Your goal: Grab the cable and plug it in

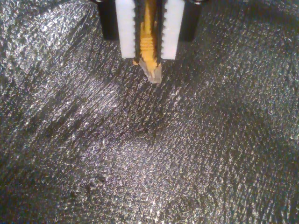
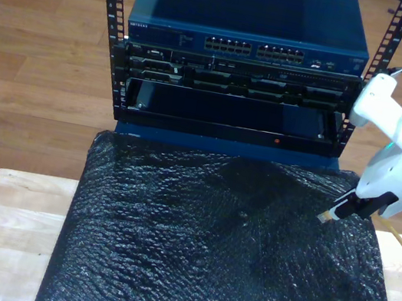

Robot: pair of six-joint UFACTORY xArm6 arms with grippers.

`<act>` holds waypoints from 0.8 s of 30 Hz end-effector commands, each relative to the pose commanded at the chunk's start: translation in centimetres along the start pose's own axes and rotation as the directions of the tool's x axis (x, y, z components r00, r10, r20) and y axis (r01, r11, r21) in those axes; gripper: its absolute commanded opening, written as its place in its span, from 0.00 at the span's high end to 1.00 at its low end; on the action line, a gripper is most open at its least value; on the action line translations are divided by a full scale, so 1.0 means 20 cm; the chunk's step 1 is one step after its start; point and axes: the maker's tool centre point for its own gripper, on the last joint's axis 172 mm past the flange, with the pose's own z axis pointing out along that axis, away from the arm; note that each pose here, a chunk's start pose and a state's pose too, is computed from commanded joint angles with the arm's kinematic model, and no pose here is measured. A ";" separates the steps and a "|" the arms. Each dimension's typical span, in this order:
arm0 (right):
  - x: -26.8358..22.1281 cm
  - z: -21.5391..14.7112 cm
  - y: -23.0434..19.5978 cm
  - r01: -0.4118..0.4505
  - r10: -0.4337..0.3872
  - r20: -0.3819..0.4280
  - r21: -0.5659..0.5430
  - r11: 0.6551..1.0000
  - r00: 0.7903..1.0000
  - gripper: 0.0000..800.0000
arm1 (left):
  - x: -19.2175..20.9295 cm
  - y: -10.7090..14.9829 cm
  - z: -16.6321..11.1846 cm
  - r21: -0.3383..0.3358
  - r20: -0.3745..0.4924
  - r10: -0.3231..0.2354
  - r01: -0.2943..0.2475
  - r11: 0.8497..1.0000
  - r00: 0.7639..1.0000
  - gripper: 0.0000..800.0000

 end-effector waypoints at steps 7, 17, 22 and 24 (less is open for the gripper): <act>0.03 -0.01 0.04 -0.003 0.002 -0.017 -0.028 1.000 1.000 1.00 | 0.00 -0.03 0.00 0.034 -0.001 0.016 -0.016 0.999 1.000 0.00; 0.01 -0.01 0.03 0.003 -0.003 -0.012 -0.032 0.999 1.000 1.00 | 0.00 -0.03 0.00 0.034 -0.001 0.016 -0.016 0.999 1.000 0.00; -0.01 0.01 0.02 -0.002 0.001 -0.006 -0.027 1.000 1.000 1.00 | 0.00 -0.03 0.00 0.034 -0.001 0.016 -0.016 0.999 1.000 0.00; -0.03 0.03 0.01 -0.004 0.004 0.001 -0.026 1.000 1.000 1.00 | 0.00 -0.03 0.00 0.034 -0.001 0.016 -0.016 0.999 1.000 0.00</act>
